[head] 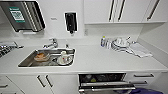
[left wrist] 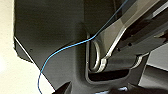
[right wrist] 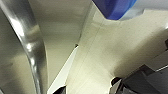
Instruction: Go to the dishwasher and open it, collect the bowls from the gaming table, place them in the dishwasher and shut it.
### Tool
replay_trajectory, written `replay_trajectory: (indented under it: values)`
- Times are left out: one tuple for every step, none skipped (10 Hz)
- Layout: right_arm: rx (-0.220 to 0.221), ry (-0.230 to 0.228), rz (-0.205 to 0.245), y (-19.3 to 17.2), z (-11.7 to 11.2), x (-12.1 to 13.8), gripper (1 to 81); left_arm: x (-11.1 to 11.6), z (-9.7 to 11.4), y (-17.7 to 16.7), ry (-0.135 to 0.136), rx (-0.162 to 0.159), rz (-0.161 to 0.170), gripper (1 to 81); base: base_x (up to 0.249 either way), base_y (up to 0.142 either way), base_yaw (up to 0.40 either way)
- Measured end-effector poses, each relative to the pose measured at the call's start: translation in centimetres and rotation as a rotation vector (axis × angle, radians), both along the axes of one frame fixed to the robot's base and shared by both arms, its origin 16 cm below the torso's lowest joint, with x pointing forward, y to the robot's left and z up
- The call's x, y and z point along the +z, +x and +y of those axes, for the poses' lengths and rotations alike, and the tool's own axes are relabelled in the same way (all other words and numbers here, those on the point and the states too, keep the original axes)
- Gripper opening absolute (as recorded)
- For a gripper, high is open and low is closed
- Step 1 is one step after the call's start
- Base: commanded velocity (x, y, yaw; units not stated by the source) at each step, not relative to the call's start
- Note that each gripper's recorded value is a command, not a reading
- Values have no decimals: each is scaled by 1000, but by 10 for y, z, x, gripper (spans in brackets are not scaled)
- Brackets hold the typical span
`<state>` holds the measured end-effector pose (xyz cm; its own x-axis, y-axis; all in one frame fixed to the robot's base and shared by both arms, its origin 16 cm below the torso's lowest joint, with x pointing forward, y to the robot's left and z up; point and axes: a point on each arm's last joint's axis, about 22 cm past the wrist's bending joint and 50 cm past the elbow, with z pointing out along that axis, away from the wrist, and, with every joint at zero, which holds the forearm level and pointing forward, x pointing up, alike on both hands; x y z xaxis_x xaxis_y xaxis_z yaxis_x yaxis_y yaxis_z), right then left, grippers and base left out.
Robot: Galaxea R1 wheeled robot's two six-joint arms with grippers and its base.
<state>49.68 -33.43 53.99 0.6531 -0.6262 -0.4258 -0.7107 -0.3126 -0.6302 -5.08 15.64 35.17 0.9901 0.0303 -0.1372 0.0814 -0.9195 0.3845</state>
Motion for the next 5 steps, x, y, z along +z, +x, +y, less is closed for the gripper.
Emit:
replay_trajectory:
  values:
    - [33, 34, -22, 8, 6, 17, 811, 0, 1, 1, 1, -1, -1, 811, 0, 0, 0]
    - [82, 62, -33, 5, 20, 25, 811, 0, 1, 1, 2, -1, -1, 811, 0, 0, 0]
    - [123, 62, -31, -4, 24, 23, 811, -1, 1, 2, 1, -1, -2, 811, 0, 0, 0]
    - [152, 46, -29, -13, 20, 18, 811, -1, 2, 4, 3, -1, -4, 811, 0, 0, 0]
    - [225, 1, -32, -38, 14, 1, 811, -2, 7, 5, 9, -3, -6, 811, 0, 0, 0]
